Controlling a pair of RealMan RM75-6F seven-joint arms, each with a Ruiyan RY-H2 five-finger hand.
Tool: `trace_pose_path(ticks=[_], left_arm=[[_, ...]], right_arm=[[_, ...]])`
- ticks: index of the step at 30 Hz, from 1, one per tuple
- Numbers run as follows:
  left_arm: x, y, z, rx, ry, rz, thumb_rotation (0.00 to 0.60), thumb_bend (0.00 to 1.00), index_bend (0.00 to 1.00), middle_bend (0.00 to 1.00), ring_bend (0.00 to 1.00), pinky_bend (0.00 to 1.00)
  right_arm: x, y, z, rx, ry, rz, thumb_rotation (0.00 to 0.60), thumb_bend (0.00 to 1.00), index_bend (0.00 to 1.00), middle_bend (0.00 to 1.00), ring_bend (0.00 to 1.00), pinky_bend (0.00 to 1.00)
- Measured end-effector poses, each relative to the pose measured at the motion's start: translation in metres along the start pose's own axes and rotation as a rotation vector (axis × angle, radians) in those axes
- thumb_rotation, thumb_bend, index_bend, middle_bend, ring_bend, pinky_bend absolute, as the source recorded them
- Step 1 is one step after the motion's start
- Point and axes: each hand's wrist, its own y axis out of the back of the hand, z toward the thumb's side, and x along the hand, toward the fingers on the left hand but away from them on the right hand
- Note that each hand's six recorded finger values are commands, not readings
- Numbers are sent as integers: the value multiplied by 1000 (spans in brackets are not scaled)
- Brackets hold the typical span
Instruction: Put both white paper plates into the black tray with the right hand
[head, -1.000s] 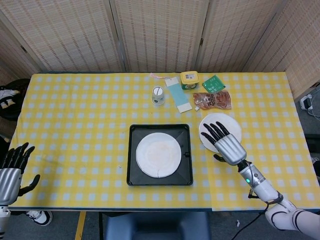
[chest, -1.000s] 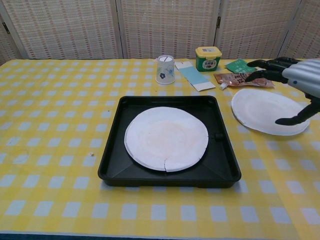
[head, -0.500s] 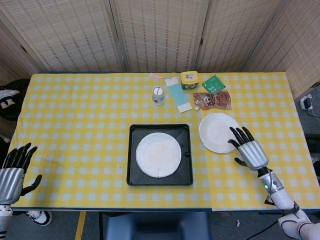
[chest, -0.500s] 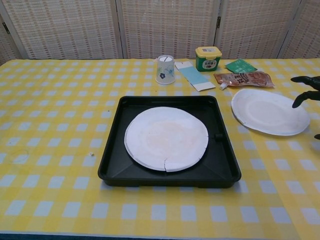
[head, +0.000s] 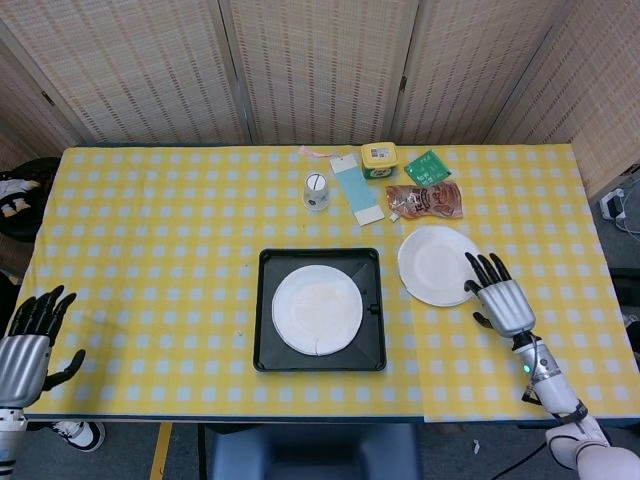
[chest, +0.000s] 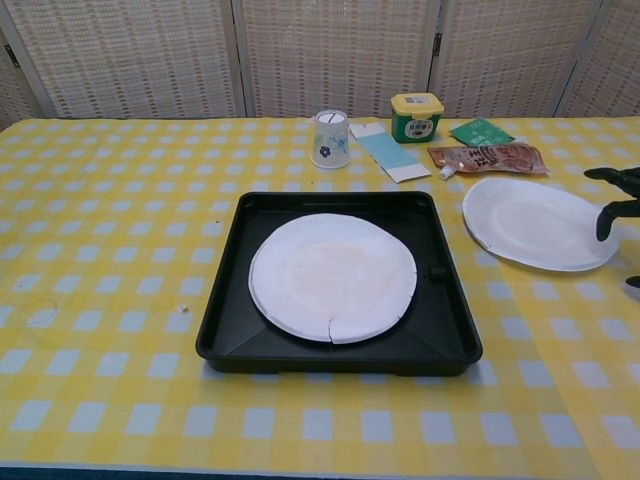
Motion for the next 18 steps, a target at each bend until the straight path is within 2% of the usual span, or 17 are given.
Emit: trace_pose_path(ticks=[5,15,18], left_arm=[[1,0,-1,0,3,1,600,374,0,0,0,0],[1,1,-2,5,9,5,600,374,0,0,0,0],[1,1,-3,6,10,6,600,374,0,0,0,0]], right_arm=[[-10,-4,2,-16,-10,15,600,233,451,0,0,0],[-21,-7,8,-32,-16,18,600,362,486,7,6,0],[-23,-8,10,-30,-16,22,600,371,486,7,7,0]])
